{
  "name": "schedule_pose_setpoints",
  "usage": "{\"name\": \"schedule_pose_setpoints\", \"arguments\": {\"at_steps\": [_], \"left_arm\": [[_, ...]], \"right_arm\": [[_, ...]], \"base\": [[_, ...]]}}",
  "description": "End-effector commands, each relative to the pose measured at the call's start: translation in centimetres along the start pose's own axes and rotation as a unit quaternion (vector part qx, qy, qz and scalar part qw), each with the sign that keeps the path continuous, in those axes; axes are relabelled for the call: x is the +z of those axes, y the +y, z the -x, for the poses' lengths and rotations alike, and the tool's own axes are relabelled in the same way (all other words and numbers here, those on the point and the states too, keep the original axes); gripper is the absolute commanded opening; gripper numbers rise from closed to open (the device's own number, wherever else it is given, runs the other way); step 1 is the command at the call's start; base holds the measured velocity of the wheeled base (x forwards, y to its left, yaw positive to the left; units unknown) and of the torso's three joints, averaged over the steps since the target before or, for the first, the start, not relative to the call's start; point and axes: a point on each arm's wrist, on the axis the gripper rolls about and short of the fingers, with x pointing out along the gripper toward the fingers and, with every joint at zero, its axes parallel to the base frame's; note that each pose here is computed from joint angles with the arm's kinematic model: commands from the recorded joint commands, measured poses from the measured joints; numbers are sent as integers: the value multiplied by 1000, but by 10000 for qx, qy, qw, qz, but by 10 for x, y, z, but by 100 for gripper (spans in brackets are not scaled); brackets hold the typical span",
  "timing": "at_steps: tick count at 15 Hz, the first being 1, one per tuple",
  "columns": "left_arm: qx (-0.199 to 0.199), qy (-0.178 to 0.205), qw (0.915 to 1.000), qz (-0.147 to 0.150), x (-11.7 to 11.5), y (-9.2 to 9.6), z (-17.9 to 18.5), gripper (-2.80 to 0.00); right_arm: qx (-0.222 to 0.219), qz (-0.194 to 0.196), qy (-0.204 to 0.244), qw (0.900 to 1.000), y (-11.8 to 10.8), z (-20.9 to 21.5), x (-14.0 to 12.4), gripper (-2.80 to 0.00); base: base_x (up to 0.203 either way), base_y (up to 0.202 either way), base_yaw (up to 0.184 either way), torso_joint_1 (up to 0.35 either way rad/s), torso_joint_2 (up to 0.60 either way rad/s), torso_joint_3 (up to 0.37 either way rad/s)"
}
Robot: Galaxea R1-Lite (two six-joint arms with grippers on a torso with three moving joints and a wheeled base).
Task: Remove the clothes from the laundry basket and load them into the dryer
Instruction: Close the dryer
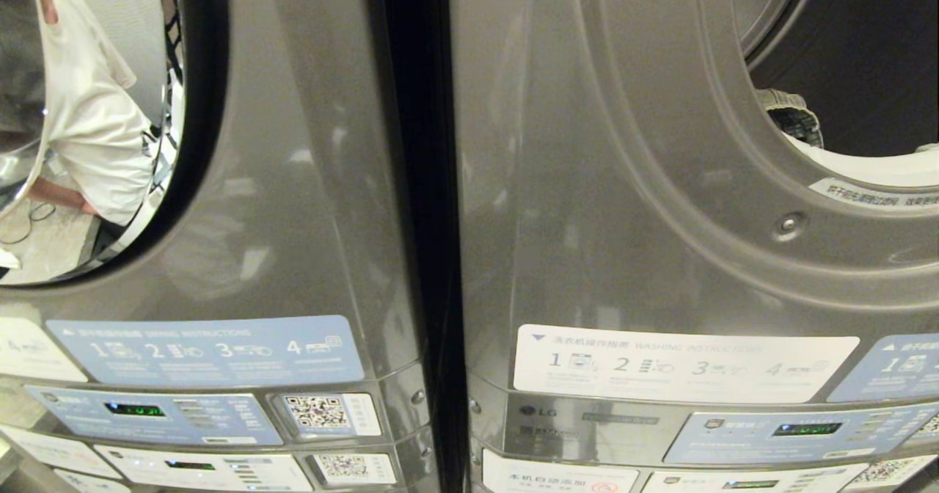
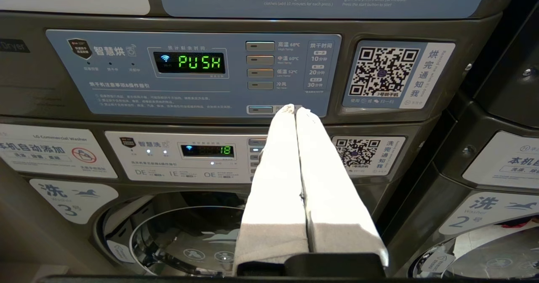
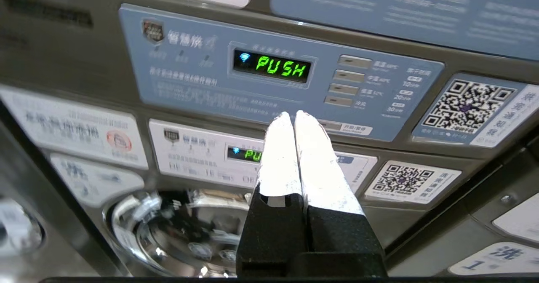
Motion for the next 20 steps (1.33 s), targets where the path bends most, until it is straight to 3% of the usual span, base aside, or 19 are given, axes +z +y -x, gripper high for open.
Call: {"name": "schedule_pose_setpoints", "arguments": {"at_steps": [1,4,20], "left_arm": [[1,-6,10000,2,0,0,0,-280],[1,0,10000,2,0,0,0,-280],[1,-6,10000,2,0,0,0,-280]], "right_arm": [[-34,-19,-85,10000,0,-2,-2,-280],[-44,20,-98,9999,0,-2,-2,-280],[-31,97,-107,9999,0,-2,-2,-280]], "base": [[0,0,0,0,0,0],[-74,0,2,11,5,-1],[-194,0,2,1,2,1]]}}
